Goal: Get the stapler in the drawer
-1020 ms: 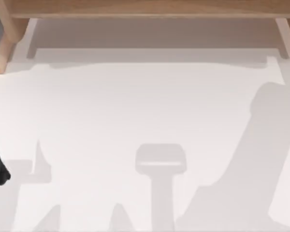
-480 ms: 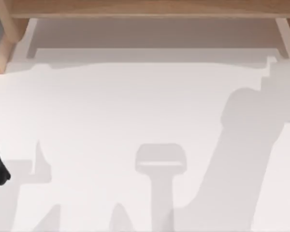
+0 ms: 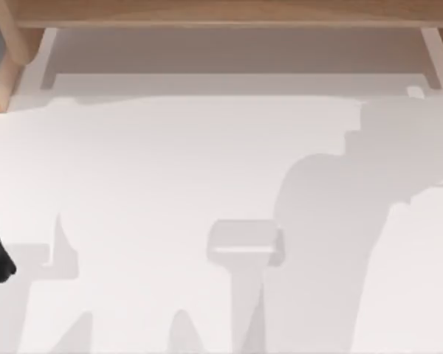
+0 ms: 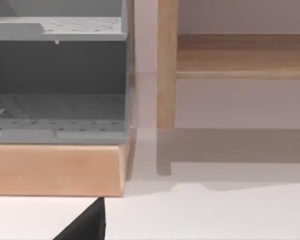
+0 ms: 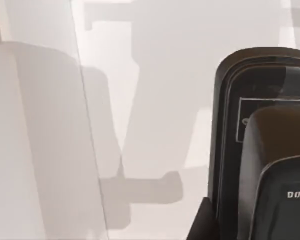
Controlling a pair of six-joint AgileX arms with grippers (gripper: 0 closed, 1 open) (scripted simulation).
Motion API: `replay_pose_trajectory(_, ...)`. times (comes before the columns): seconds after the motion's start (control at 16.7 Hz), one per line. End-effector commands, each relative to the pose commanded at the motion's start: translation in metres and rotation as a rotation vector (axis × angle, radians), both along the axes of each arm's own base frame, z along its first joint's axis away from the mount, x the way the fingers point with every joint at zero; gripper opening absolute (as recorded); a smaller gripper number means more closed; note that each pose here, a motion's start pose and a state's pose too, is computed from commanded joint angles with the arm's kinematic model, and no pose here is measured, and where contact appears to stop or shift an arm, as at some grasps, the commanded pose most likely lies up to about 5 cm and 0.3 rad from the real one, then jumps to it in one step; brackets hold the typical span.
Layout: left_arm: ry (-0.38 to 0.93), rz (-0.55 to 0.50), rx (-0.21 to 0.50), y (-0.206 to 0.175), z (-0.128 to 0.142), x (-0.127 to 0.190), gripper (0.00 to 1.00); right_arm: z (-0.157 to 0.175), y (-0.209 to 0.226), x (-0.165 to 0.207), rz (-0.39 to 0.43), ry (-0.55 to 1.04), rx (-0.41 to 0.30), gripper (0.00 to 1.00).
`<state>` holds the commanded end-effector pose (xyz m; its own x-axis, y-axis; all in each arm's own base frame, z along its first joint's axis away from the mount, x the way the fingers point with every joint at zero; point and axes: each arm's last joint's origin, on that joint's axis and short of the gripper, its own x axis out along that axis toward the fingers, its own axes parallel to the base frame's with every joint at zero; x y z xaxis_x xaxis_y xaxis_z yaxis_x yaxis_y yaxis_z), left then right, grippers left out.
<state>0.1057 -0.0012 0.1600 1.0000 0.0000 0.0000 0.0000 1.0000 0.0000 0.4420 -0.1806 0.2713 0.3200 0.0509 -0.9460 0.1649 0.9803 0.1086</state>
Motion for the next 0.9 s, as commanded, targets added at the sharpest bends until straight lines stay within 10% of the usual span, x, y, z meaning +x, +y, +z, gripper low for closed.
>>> replay_pose_trajectory(0.42,0.000,0.000,0.000,0.000,0.000,0.000,1.00,-0.110,-0.008,0.022,0.167,0.223,-0.024,0.00)
replay_pose_trajectory(0.72,0.000,0.000,0.000,0.000,0.000,0.000,1.00,-0.118,-0.010,0.020,0.179,0.249,-0.023,0.00)
replay_pose_trajectory(0.9,0.000,0.000,0.000,0.000,0.000,0.000,1.00,-0.118,-0.010,0.020,0.179,0.249,-0.023,0.23)
